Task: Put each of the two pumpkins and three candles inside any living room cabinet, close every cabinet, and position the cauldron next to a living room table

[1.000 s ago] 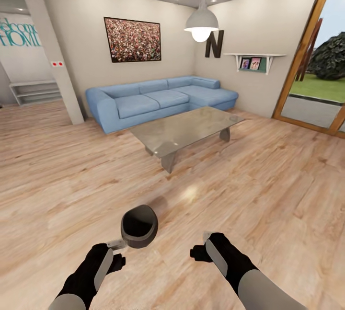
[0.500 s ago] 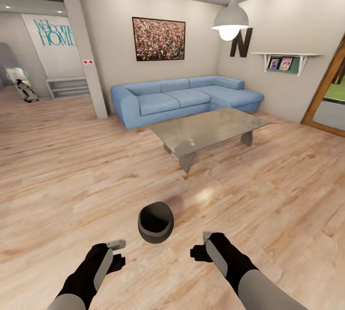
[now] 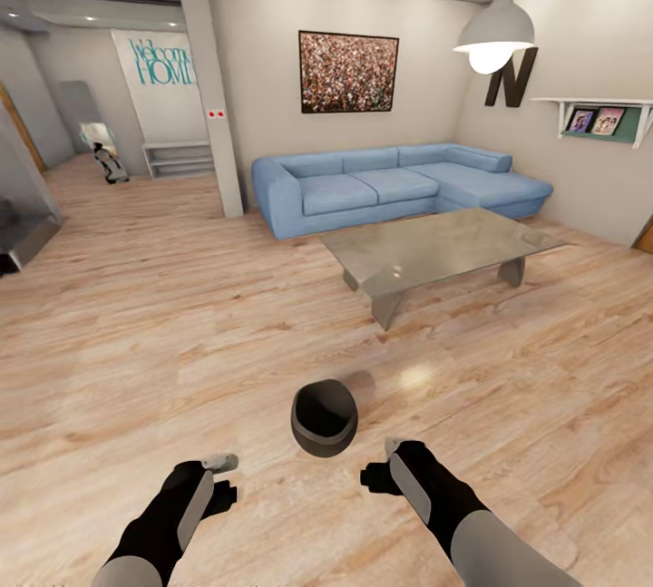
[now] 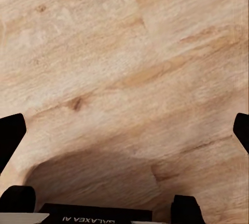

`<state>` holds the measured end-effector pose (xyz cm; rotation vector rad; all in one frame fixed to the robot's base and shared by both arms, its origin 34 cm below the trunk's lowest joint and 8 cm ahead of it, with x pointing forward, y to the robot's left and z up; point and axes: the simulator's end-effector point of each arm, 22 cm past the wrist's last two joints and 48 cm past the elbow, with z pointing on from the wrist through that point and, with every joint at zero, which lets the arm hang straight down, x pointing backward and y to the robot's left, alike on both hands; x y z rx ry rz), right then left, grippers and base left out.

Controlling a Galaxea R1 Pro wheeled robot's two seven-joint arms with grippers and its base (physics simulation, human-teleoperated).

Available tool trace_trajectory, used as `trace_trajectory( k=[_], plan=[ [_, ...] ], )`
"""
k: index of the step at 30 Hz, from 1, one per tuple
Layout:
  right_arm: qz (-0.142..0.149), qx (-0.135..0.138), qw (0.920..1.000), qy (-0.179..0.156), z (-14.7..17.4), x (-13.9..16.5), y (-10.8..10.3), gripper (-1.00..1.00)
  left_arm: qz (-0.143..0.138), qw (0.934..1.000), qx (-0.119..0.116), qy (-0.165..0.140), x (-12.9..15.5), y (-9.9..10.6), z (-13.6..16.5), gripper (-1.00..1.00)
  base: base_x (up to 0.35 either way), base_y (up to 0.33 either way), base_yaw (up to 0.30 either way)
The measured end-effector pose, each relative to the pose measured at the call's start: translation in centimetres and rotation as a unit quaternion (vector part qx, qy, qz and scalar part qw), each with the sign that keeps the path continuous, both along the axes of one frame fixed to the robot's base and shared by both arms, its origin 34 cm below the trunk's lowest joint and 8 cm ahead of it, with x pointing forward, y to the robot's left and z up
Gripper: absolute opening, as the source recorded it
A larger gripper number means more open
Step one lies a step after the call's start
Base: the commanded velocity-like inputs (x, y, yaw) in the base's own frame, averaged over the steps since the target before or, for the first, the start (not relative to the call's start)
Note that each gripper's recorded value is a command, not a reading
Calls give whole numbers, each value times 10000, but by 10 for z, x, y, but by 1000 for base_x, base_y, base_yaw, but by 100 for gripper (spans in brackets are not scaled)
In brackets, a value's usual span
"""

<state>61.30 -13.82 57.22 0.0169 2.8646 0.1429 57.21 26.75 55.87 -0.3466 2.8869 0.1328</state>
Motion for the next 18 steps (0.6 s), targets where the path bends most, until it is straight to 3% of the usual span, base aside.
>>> trace_trajectory(
  k=[6,18],
  plan=[
    [-150,1,9990,-426,5,18,-4,100,1,10000,6,6,0,1,0,100,0,0,29],
    [-152,-2,9991,-401,2,15,-2,100,4,10000,7,4,0,1,0,100,1,0,3]
  ],
)
